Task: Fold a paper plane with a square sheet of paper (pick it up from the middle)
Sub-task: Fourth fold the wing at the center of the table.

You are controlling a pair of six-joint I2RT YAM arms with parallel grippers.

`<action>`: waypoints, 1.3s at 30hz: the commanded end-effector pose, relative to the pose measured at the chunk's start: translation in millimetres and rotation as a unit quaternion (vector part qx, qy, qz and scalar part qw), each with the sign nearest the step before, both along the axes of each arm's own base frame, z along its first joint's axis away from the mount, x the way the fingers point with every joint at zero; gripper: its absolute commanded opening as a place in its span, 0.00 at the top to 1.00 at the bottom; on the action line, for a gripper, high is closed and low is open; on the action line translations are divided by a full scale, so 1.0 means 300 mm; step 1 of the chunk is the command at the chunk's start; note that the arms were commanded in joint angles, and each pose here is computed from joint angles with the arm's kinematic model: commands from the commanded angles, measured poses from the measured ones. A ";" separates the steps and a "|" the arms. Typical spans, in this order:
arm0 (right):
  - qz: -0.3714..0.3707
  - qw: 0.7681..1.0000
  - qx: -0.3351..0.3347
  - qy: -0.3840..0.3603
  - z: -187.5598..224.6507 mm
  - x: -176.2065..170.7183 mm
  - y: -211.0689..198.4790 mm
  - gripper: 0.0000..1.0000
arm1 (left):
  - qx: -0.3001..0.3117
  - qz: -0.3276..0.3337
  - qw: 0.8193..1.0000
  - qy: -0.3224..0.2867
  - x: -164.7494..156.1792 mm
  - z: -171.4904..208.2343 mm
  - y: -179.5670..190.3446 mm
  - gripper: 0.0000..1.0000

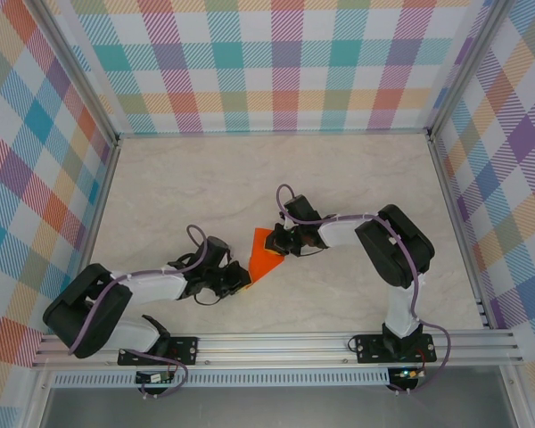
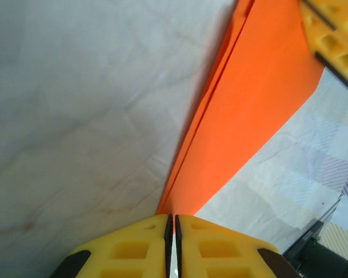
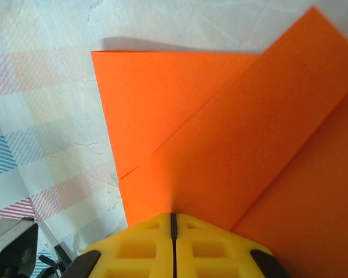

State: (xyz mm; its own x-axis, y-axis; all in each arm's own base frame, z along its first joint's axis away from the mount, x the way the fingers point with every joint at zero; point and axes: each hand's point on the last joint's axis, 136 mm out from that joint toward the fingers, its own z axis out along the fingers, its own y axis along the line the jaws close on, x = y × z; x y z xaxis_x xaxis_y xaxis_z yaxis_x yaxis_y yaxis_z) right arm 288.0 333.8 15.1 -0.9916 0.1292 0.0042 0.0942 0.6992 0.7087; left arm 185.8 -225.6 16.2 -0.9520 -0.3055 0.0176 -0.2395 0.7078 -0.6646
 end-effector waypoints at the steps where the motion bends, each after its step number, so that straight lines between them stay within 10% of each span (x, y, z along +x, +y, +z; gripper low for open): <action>1: -0.012 0.994 -0.093 0.053 -0.160 -0.076 -0.110 0.93 | 0.059 -0.021 0.996 0.068 -0.129 -0.067 0.097 0.87; 18: 0.151 0.985 -0.050 -0.067 0.061 -0.080 -0.003 0.89 | 0.080 -0.008 0.995 -0.055 0.058 0.178 0.116 0.68; 30: -0.059 0.992 -0.108 -0.039 0.136 -0.063 -0.184 0.65 | 0.101 -0.099 0.988 -0.063 0.218 0.154 0.001 0.55; 39: -0.077 0.995 -0.070 0.004 0.083 -0.106 -0.161 0.63 | 0.117 -0.129 0.984 -0.044 0.250 0.096 -0.026 0.53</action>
State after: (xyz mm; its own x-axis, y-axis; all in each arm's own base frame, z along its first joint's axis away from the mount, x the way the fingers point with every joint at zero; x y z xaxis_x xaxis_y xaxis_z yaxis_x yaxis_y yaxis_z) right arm 248.9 272.6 34.0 -0.9685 0.2469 -0.0323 0.1883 0.8110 0.5540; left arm 257.8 -235.9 46.9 -0.9900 -0.0691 -0.1228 0.0019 0.8650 -0.5018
